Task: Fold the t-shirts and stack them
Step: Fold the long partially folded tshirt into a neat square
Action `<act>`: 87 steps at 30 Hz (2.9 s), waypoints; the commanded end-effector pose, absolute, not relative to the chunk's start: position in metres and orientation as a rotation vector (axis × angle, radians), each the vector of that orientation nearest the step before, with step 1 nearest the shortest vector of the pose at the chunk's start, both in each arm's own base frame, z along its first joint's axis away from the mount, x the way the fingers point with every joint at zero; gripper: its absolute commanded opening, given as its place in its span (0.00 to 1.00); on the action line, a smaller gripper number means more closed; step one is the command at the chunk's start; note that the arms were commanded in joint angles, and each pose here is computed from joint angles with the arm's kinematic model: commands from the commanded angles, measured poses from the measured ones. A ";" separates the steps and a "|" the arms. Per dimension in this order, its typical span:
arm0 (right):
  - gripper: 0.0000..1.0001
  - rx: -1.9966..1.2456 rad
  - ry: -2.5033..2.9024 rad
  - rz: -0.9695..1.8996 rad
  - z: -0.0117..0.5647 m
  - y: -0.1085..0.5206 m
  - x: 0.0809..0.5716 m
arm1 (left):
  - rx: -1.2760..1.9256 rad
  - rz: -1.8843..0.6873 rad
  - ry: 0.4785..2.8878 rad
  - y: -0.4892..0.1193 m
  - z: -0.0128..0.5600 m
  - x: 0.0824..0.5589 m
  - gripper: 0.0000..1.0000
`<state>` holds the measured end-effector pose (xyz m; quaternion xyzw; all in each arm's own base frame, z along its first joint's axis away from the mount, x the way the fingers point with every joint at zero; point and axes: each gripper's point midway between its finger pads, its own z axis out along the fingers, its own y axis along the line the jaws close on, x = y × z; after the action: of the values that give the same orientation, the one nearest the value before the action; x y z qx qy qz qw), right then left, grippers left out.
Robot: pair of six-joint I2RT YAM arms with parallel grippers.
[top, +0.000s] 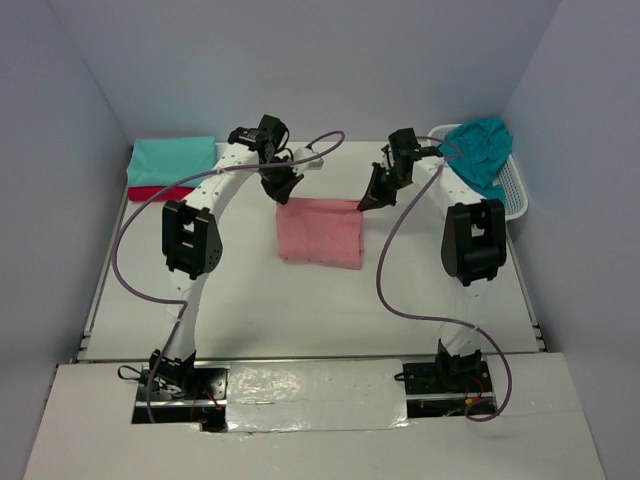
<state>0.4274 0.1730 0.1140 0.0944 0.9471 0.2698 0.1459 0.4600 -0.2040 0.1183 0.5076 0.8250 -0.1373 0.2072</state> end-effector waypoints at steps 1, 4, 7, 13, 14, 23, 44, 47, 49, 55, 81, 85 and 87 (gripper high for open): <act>0.00 0.278 2.745 0.774 0.103 0.166 0.440 | 1.336 -0.249 2.352 -0.185 0.105 0.480 0.11; 0.01 0.324 2.736 0.778 0.089 0.163 0.457 | 1.298 -0.202 2.374 -0.183 0.092 0.491 0.21; 0.33 0.362 2.678 0.766 0.090 0.157 0.482 | 1.195 -0.092 2.381 -0.175 0.087 0.512 0.99; 0.58 0.320 2.597 0.664 0.108 0.142 0.527 | 0.831 0.058 2.312 -0.147 0.131 0.559 0.99; 0.59 0.292 2.577 0.631 0.118 0.138 0.531 | 0.716 0.046 2.276 -0.146 0.147 0.570 0.99; 0.53 0.155 2.496 0.674 0.133 0.149 0.486 | 0.644 -0.530 2.080 -0.170 0.227 0.527 0.99; 0.54 -0.012 2.527 0.719 0.085 0.160 0.491 | 0.658 -0.610 2.476 -0.229 0.063 0.521 0.80; 0.54 -0.009 2.526 0.737 0.085 0.162 0.490 | 0.656 -0.634 2.497 -0.228 0.056 0.510 0.77; 0.54 -0.007 2.529 0.748 0.082 0.164 0.491 | 0.658 -0.669 2.466 -0.233 0.062 0.510 0.74; 0.53 0.000 2.544 0.773 0.074 0.167 0.491 | 0.674 -0.736 2.444 -0.243 0.069 0.506 0.60; 0.50 -0.008 2.570 0.776 0.064 0.166 0.487 | 0.779 -0.527 2.251 -0.248 0.095 0.517 0.88; 0.50 -0.004 2.573 0.781 0.064 0.167 0.486 | 0.793 -0.424 2.197 -0.245 0.103 0.527 0.99; 0.50 -0.005 2.572 0.781 0.064 0.167 0.487 | 0.792 -0.383 2.157 -0.245 0.111 0.531 0.99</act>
<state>0.4819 0.1613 0.0636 0.0095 0.9364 0.2750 0.2176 0.5104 -0.2388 0.0498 0.2927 0.8883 -0.1793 0.3050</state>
